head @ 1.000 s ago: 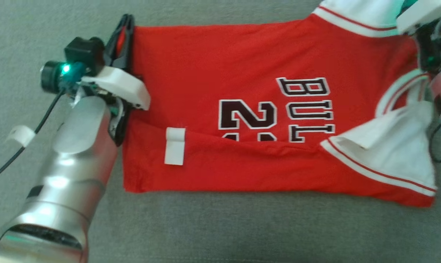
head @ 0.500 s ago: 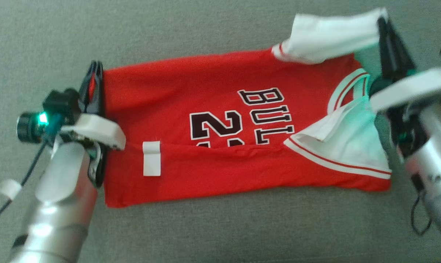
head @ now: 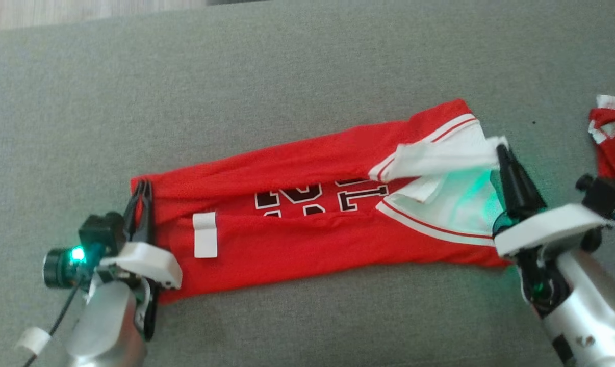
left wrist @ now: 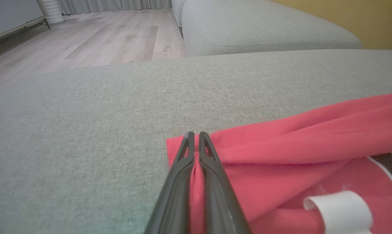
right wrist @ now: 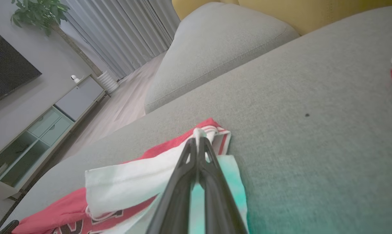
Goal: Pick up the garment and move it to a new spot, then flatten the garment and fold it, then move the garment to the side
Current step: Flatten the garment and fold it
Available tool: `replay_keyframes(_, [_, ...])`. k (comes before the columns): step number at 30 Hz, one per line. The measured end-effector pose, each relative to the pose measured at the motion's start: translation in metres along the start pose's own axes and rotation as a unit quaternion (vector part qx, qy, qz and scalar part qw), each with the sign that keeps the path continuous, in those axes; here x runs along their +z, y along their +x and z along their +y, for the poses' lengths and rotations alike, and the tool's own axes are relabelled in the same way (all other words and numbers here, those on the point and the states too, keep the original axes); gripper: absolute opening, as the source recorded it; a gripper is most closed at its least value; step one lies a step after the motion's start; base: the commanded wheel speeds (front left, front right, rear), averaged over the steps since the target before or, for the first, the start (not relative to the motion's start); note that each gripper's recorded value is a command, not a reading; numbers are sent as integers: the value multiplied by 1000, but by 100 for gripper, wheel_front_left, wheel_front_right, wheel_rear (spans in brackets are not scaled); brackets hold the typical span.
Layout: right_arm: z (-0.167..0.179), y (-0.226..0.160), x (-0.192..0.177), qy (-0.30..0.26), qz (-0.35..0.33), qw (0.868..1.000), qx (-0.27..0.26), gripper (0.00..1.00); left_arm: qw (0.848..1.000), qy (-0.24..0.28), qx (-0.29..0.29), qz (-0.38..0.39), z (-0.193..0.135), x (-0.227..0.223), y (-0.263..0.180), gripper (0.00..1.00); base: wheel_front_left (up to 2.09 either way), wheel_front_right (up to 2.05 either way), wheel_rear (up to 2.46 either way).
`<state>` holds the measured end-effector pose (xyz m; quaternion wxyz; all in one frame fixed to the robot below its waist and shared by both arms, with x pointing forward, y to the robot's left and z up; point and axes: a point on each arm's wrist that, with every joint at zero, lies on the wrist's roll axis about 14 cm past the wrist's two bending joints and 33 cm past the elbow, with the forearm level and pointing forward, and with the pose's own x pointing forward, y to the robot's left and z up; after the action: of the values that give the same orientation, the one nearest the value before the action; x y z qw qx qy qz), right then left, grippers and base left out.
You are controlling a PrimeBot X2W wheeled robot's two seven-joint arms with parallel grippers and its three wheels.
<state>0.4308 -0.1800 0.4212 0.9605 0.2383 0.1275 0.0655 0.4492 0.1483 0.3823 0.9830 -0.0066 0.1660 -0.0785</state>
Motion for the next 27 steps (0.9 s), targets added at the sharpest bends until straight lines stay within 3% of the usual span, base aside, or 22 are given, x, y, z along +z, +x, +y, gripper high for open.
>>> replay_keyframes(4, [2, -11, -10, 12, 7, 1000, -6, 0, 1000, -12, 3, 6, -6, -8, -10, 0, 0, 0, 0])
replay_keyframes(5, [2, -12, -12, 13, 8, 1000, -7, 0, 1000, -14, 3, 8, -7, -9, -12, 7, 0, 0, 0])
replay_keyframes(6, [0, -13, -12, 14, 8, 1000, -10, 0, 1000, -16, 4, 9, -8, -11, -14, 32, 0, 0, 0])
replay_keyframes(7, [-3, -14, -12, 14, 8, 1000, -16, 9, 1000, -18, 8, 8, -7, -11, -16, 61, 0, 0, 0])
replay_keyframes(8, [-6, -16, -13, 14, 10, 1000, -22, 94, 1000, -23, 17, 6, -5, -10, -18, 100, 0, 0, 0])
replay_keyframes(9, [-9, -17, -12, 13, 9, 999, -28, 100, 1000, -22, 22, 1, -4, -8, -20, 100, 0, 0, 0])
replay_keyframes(18, [-20, -16, 3, -52, -14, 997, -53, 100, 997, 5, 57, -55, 7, 22, -34, 100, 0, 0, 0])
replay_keyframes(22, [-7, -13, 13, -98, -34, 994, -45, 100, 995, 5, 63, -71, 5, 28, -46, 100, 0, 0, 0])
replay_keyframes(27, [10, -17, 7, -112, -42, 992, -40, 100, 995, -6, 74, -67, 6, 19, -63, 100, 0, 0, 0])
